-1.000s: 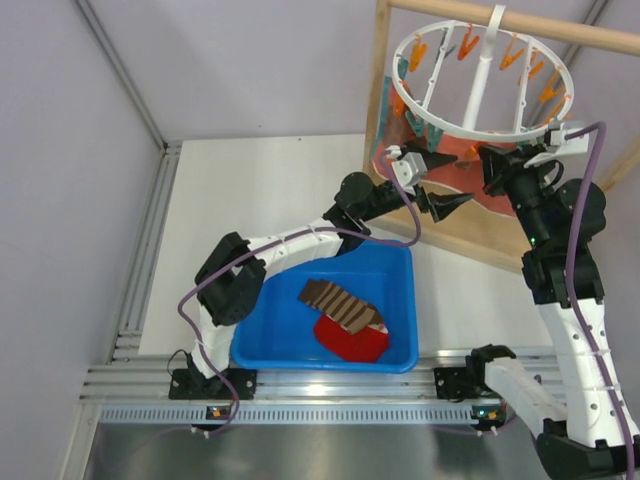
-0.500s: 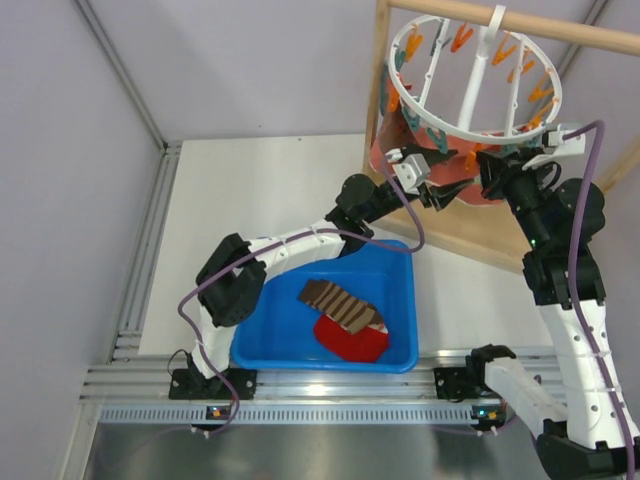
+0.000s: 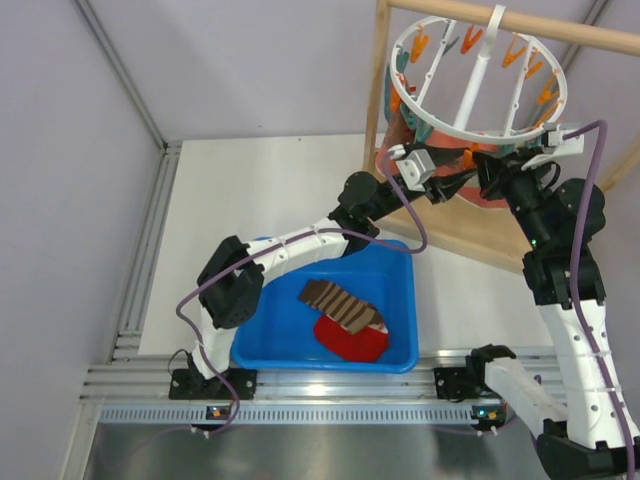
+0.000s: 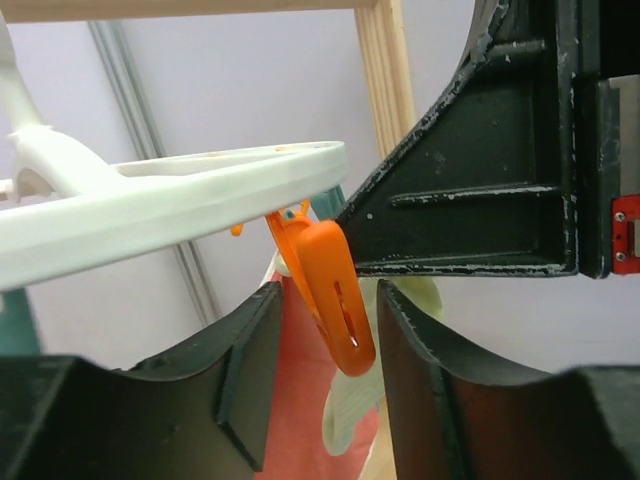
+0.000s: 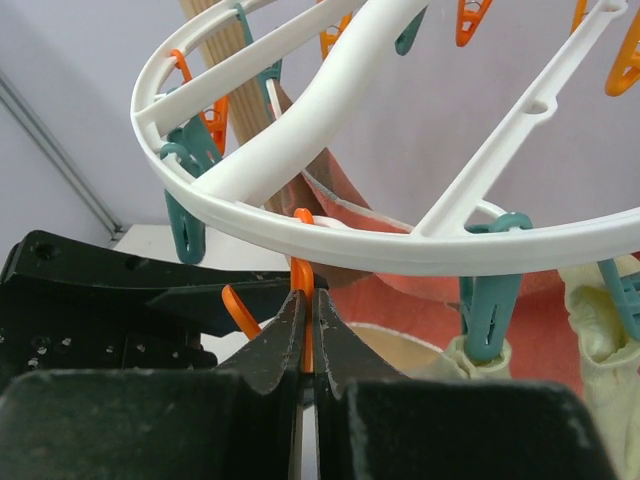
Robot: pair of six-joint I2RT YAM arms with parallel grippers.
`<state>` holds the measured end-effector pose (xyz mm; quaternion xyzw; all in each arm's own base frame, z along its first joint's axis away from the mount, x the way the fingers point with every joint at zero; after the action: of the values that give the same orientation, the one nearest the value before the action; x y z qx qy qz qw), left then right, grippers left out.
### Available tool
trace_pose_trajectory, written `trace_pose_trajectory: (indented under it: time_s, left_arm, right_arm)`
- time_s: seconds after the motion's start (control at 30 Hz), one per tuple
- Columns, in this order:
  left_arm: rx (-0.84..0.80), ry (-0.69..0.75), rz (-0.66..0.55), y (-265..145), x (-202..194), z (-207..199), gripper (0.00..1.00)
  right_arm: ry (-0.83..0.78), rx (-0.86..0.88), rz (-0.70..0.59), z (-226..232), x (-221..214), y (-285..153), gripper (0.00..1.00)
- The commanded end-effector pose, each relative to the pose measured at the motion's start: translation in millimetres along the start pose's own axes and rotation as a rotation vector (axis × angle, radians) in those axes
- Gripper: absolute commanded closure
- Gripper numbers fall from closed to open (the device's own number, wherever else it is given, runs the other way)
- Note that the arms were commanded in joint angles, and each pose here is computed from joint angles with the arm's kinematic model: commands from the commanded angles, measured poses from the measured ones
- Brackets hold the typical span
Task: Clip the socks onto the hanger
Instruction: Open the clamp at the hanger.
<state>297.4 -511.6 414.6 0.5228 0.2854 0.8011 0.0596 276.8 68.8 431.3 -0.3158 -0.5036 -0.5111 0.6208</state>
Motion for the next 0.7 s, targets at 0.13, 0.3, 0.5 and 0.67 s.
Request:
trace_pose_trajectory:
  time_s: [0.13, 0.3, 0.5, 0.67]
  left_arm:
    - [0.022, 0.001, -0.085, 10, 47, 9, 0.73]
    - [0.018, -0.014, -0.071, 10, 44, 8, 0.8]
    - [0.004, -0.019, -0.07, 10, 44, 6, 0.82]
    - [-0.016, -0.028, -0.075, 10, 46, 2, 0.83]
  right_arm:
    - [-0.017, 0.052, -0.024, 13, 13, -7, 0.87]
    - [-0.095, 0.011, -0.046, 7, 22, -19, 0.48]
    - [-0.161, 0.107, -0.055, 20, 22, -26, 0.41]
    - [-0.115, 0.149, -0.064, 25, 18, -14, 0.43]
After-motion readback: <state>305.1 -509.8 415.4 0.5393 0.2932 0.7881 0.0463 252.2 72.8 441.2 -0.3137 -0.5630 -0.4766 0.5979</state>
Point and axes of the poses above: each gripper's point midway between its finger pads, its own y axis out along the fingers, its own z axis along the line the jaws close on, x = y × z, the point moved 2 cm from there along -y, back along the fingers, and after that the axes turned 5 degrees about y, right-handed, at the moved point
